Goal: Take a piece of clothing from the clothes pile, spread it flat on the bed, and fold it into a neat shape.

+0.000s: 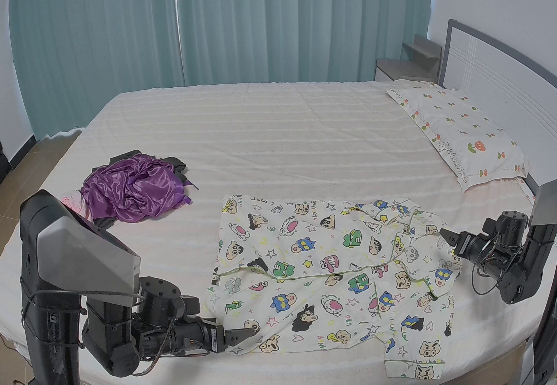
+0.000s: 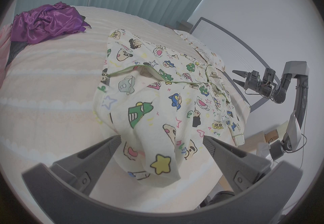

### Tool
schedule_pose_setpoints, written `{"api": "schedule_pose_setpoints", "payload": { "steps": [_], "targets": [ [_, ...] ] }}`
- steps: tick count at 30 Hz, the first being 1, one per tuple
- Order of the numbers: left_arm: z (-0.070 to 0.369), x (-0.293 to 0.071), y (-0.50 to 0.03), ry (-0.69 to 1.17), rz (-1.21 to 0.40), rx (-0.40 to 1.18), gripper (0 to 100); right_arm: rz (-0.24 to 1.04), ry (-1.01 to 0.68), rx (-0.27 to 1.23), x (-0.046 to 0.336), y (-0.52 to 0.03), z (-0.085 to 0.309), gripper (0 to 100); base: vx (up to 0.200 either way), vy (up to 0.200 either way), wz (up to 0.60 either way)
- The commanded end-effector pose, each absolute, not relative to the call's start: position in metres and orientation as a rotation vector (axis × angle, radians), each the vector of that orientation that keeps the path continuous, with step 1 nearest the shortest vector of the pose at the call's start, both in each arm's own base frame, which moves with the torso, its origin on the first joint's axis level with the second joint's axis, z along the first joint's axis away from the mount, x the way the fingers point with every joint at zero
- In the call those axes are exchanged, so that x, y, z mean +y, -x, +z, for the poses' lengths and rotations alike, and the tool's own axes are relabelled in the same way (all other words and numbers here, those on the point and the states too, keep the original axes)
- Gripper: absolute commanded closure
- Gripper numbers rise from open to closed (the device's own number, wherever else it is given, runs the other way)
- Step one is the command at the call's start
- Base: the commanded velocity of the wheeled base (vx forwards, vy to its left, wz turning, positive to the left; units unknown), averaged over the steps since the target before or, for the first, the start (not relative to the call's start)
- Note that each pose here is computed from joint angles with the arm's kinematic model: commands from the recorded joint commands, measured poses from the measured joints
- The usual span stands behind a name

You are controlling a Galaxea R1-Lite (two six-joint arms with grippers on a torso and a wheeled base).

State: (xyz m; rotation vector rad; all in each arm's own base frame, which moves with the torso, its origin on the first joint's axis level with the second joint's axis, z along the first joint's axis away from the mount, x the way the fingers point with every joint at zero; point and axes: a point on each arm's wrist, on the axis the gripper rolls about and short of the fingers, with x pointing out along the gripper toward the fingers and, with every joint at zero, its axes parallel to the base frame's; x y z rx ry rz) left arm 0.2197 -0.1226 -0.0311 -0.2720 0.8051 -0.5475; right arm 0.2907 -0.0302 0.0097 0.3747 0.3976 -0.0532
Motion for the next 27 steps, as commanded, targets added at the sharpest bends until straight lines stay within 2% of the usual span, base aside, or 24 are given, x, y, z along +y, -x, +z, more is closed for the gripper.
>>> {"api": "schedule_pose_setpoints", "payload": {
  "steps": [1, 16, 27],
  "targets": [
    [-0.026, -0.122, -0.235, 0.301, -0.537, 0.744, 0, -0.053, -0.375, 0.400, -0.030, -0.291, 0.009, 0, 0.000, 0.000, 0.00],
    [-0.026, -0.137, -0.276, 0.319, -0.519, 0.739, 0, -0.054, -0.375, 0.410, -0.030, -0.291, 0.005, 0, 0.000, 0.000, 0.00],
    [-0.030, -0.113, -0.273, 0.343, -0.464, 0.846, 0, -0.063, -0.376, 0.424, -0.032, -0.291, 0.001, 0, 0.000, 0.000, 0.00]
  ]
}}
